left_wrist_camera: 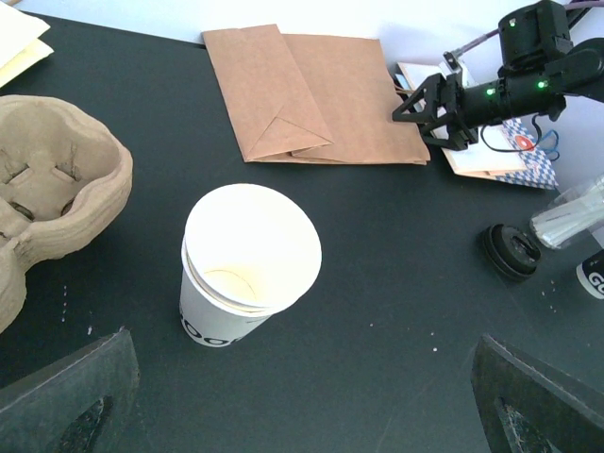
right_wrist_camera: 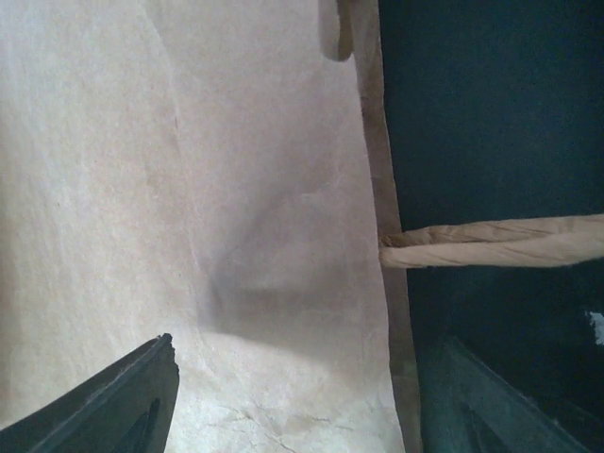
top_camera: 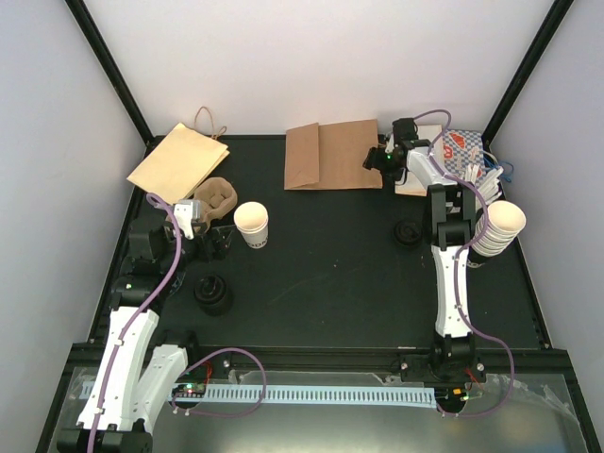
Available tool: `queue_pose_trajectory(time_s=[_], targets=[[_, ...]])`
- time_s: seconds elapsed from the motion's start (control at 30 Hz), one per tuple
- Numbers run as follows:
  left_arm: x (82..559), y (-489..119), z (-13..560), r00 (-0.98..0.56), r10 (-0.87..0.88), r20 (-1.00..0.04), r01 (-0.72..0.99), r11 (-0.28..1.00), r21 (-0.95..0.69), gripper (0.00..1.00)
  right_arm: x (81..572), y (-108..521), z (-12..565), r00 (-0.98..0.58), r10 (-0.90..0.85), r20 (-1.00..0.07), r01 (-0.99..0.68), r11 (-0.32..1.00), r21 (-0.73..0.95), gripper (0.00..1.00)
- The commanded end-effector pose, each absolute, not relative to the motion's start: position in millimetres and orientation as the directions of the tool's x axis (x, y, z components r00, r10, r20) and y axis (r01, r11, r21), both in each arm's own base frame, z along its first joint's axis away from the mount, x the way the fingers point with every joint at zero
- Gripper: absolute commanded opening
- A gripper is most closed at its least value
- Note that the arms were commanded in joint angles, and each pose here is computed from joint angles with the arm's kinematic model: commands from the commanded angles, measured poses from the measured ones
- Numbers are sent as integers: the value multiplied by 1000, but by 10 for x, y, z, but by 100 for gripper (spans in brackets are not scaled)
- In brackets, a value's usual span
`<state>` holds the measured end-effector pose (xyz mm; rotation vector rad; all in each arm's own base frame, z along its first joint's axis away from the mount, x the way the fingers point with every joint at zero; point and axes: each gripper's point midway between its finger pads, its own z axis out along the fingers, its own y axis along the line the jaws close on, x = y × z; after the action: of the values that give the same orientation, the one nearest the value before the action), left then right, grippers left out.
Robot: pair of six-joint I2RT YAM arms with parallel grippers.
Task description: Pack the takeout coffee
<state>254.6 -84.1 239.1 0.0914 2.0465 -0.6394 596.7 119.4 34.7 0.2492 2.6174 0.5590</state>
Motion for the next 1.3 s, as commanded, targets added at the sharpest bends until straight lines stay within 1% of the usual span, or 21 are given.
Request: queue_pose_trajectory(time_s=[0.0,0.03,0.1,0.3,0.37,0.43,0.57,0.7,1.0,1.1,1.27], targets=[[2566,-857,2470,-513,-176,-840,342,856,-389,99,5921,1267,169,-903,277,-328,101,879,465,74],[2566,-857,2475,-512,-176,-841,343,856,-388,99,5924,1265,172,-903,276,-329,100,880,464,70],[2569,-854,2477,-511,-178,-841,341,856,-389,99,5915,1270,186,-904,272,-329,96,880,465,58],[2564,-855,2485,-509,-178,-842,343,856,-388,99,5901,1274,356,-897,262,-356,71,880,469,14],[2562,-849,2493,-506,-178,-844,341,857,-386,99,5897,1273,482,-890,257,-377,55,881,470,3],[2553,-845,2504,-502,-179,-846,340,859,-383,99,5873,1279,619,-881,252,-400,38,880,473,1],[2546,-841,2523,-495,-181,-850,341,859,-381,99,5829,1347,1095,-848,221,-482,-38,881,471,1],[2541,-844,2526,-496,-182,-849,341,859,-383,99,5718,1451,1520,-818,162,-553,-116,894,433,1],[2526,-801,2569,-480,-189,-856,322,870,-373,99,5191,1628,2342,-753,62,-655,-222,913,342,1],[2524,-726,2610,-460,-206,-864,284,887,-363,99,4969,1627,2539,-734,40,-678,-240,918,315,1],[2508,-475,2651,-456,-283,-844,115,921,-371,99,4562,1596,2809,-712,29,-702,-256,920,298,1]])
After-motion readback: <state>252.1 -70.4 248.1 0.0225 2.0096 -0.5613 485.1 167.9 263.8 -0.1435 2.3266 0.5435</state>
